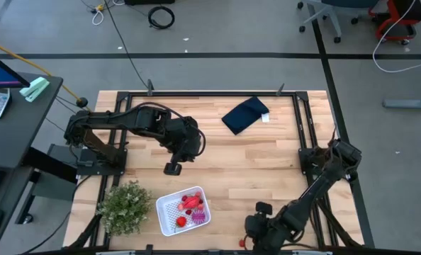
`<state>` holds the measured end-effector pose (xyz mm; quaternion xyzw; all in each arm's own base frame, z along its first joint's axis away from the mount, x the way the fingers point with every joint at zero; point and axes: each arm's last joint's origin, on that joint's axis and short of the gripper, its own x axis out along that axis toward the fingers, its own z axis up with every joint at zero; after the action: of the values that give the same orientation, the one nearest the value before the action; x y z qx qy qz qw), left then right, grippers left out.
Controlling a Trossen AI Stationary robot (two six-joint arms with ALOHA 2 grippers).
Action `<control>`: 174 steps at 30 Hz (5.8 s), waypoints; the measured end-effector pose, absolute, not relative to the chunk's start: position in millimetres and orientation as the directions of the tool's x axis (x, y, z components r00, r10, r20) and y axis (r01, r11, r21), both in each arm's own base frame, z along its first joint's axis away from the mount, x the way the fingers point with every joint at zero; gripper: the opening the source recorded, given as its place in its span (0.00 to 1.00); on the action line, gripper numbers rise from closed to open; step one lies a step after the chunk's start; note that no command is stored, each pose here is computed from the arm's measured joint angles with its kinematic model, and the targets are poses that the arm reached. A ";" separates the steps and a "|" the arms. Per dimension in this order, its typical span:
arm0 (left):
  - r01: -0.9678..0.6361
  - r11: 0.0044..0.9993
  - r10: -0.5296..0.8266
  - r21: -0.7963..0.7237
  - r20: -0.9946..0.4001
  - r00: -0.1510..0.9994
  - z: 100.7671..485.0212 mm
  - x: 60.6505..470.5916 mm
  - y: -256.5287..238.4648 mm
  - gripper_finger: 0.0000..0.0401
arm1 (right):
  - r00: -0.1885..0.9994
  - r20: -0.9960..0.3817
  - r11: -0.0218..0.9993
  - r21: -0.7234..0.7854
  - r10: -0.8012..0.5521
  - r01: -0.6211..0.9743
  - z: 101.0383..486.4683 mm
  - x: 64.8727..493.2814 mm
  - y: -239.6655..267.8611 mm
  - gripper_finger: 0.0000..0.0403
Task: Pick and placing Produce into tupperware
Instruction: Put the cherry into the white bin, then put the raspberry into the white bin
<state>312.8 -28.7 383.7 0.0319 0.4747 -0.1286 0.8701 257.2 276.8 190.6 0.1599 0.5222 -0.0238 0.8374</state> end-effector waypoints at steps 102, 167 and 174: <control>0.297 0.954 -0.193 -0.034 -0.829 0.525 384.0 314.2 -28.6 0.13 | 0.519 -0.820 0.879 0.411 0.241 0.242 188.4 362.9 148.1 0.48; 0.169 0.978 -0.195 -0.121 -0.815 0.546 384.8 317.0 -29.0 0.13 | 0.579 -0.807 0.985 0.168 0.118 0.034 110.7 268.4 312.5 0.37; 0.172 0.978 -0.195 -0.119 -0.815 0.546 384.8 317.0 -29.0 0.14 | 0.592 -0.800 0.986 0.158 0.099 0.049 111.3 269.5 311.1 0.29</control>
<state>317.0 -29.0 384.8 -0.0127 0.4651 -0.1043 0.8790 269.5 311.1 111.3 0.0817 0.4515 0.0142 0.8884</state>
